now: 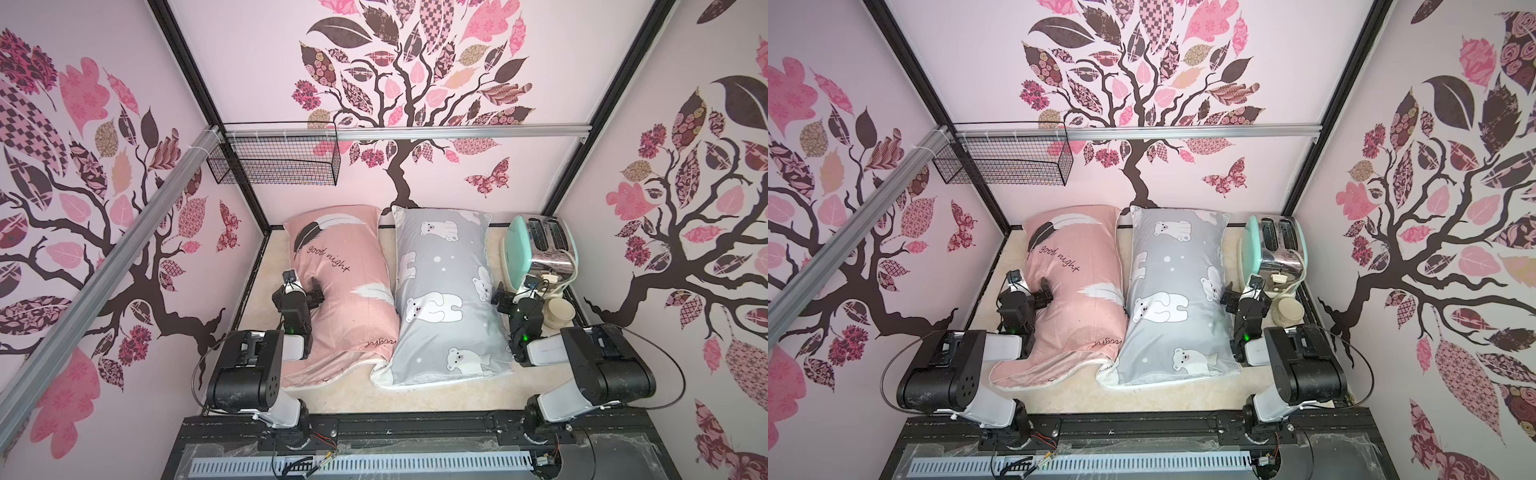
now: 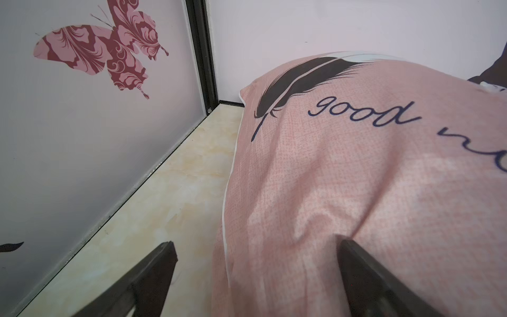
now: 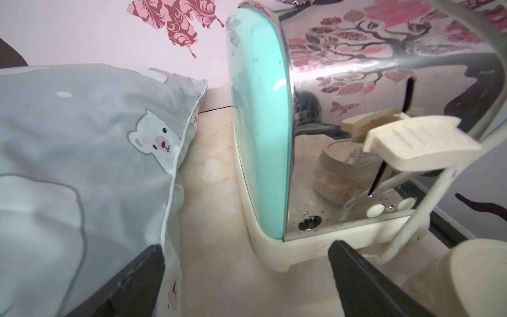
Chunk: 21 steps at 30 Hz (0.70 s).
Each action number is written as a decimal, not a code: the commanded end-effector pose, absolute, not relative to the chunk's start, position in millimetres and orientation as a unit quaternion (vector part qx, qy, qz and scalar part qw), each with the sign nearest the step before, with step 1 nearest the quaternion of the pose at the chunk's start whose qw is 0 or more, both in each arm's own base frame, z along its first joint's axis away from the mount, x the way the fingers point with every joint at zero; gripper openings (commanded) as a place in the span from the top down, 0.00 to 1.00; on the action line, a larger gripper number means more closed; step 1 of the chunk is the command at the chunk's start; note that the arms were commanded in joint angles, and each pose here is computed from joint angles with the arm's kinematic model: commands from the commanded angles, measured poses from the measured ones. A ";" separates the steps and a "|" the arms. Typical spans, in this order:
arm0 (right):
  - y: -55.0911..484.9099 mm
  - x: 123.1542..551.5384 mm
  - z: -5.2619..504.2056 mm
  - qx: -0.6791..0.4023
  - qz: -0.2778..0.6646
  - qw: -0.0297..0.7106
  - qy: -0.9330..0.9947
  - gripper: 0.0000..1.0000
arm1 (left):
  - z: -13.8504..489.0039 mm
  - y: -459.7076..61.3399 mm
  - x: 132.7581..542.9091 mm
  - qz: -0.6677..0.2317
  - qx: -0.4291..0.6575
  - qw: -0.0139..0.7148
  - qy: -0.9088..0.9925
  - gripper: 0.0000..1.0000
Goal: Zip up pillowcases
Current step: Adjust the pillowcase at the center of the board.
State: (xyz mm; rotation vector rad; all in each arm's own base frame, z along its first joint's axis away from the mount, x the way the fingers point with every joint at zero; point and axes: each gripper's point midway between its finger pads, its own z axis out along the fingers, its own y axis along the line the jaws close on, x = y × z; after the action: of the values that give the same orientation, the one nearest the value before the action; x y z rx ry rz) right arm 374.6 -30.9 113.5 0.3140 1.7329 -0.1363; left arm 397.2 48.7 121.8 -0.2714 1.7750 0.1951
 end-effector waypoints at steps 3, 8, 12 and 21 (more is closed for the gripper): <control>-28.4 377.9 113.0 0.132 -0.058 0.633 0.761 0.01 | 103.4 41.2 394.8 0.081 -0.099 0.593 0.795 0.02; -27.9 377.9 113.1 0.131 -0.058 0.633 0.761 0.01 | 103.6 41.4 394.8 0.081 -0.099 0.593 0.795 0.02; -27.8 379.1 112.3 0.132 -0.058 0.631 0.762 0.01 | 103.5 41.3 395.2 0.080 -0.100 0.593 0.795 0.02; -27.8 380.7 111.1 0.132 -0.057 0.628 0.764 0.01 | 103.0 41.7 396.0 0.075 -0.101 0.591 0.797 0.03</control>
State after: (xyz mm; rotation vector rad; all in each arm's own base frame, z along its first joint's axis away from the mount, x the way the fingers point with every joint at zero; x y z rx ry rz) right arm 374.2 -30.9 110.6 0.3128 1.7457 -0.1390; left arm 398.5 48.1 122.7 -0.2689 1.7747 0.1902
